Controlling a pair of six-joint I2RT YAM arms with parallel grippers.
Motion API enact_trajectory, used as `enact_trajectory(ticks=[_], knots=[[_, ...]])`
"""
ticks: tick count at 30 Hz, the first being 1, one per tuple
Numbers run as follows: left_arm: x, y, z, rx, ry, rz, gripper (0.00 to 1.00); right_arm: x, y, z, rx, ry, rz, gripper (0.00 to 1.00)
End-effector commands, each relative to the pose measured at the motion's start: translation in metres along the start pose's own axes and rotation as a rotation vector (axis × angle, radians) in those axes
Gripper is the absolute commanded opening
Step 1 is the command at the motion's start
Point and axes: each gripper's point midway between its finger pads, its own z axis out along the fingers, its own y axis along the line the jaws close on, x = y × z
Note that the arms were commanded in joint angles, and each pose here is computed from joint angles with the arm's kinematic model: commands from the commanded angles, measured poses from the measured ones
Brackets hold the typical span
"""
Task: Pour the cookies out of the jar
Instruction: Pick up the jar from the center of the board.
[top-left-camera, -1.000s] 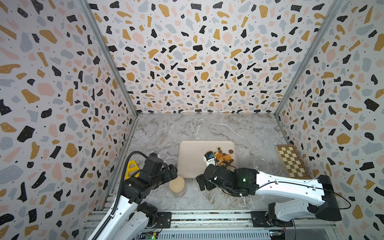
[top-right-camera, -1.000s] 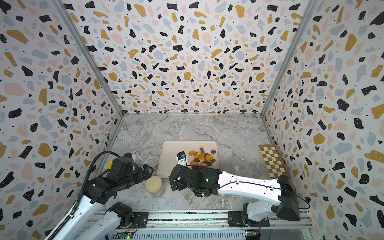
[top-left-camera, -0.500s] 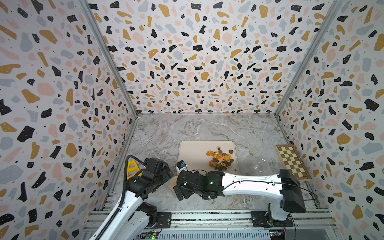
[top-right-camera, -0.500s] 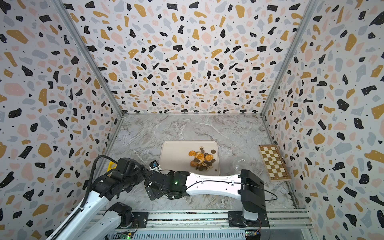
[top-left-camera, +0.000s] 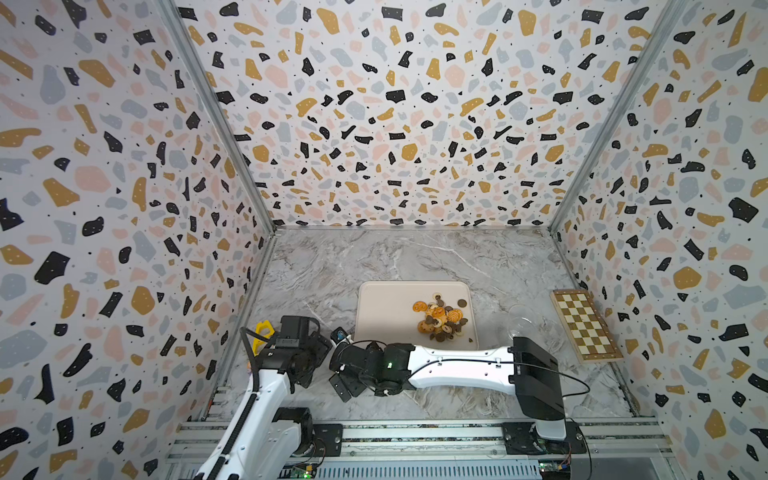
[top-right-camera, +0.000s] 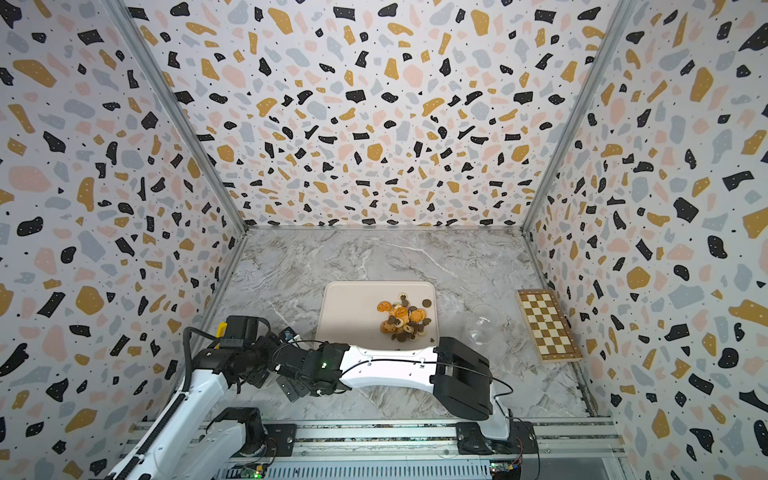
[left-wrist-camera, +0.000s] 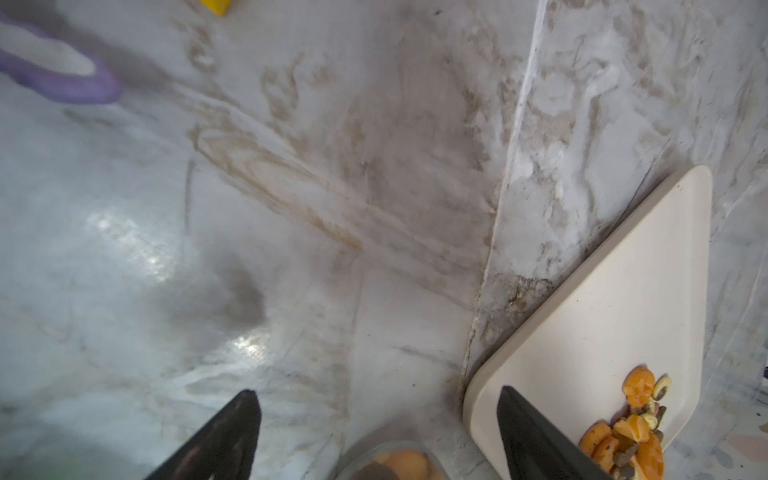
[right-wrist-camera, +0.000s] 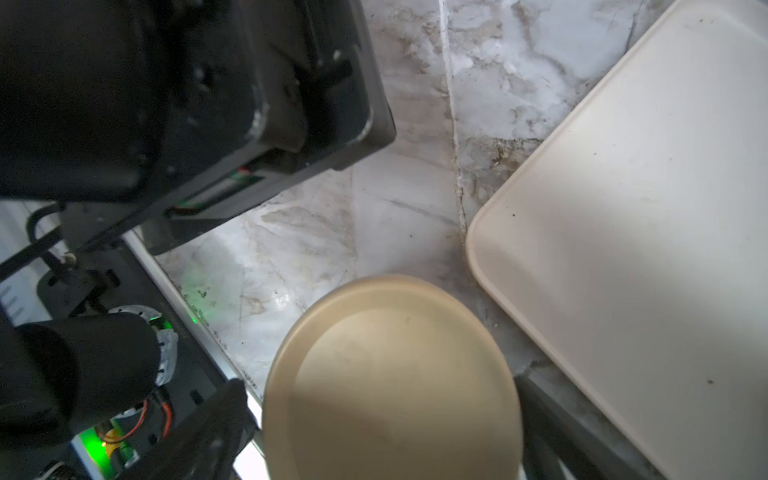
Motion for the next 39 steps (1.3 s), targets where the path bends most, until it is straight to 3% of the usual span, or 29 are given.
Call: enact_trajectory(ticks=[1,7,15,20,25,34,39], knots=[[0.004,-0.001,0.001,0.025,0.029,0.000,0.88,-0.004,-0.003,0.002,0.020,0.008,-0.019,1.00],[0.005,-0.001,0.002,0.034,0.038,0.004,0.88,0.007,-0.009,0.014,0.049,0.033,-0.013,0.97],[0.009,-0.003,0.002,0.065,0.054,0.003,0.87,0.003,-0.022,-0.012,0.047,-0.024,0.041,0.78],[0.008,-0.016,-0.005,0.112,0.057,0.021,0.87,-0.007,-0.034,-0.047,0.036,-0.079,0.096,0.70],[0.004,-0.042,-0.020,0.222,0.048,0.041,0.85,-0.027,-0.060,-0.104,0.001,-0.159,0.206,0.66],[0.010,-0.144,-0.072,0.736,0.093,0.179,0.81,-0.038,-0.134,-0.188,-0.052,-0.263,0.393,0.66],[0.049,-0.199,-0.124,1.046,0.079,0.437,0.81,-0.036,-0.175,-0.221,-0.094,-0.309,0.474,0.66]])
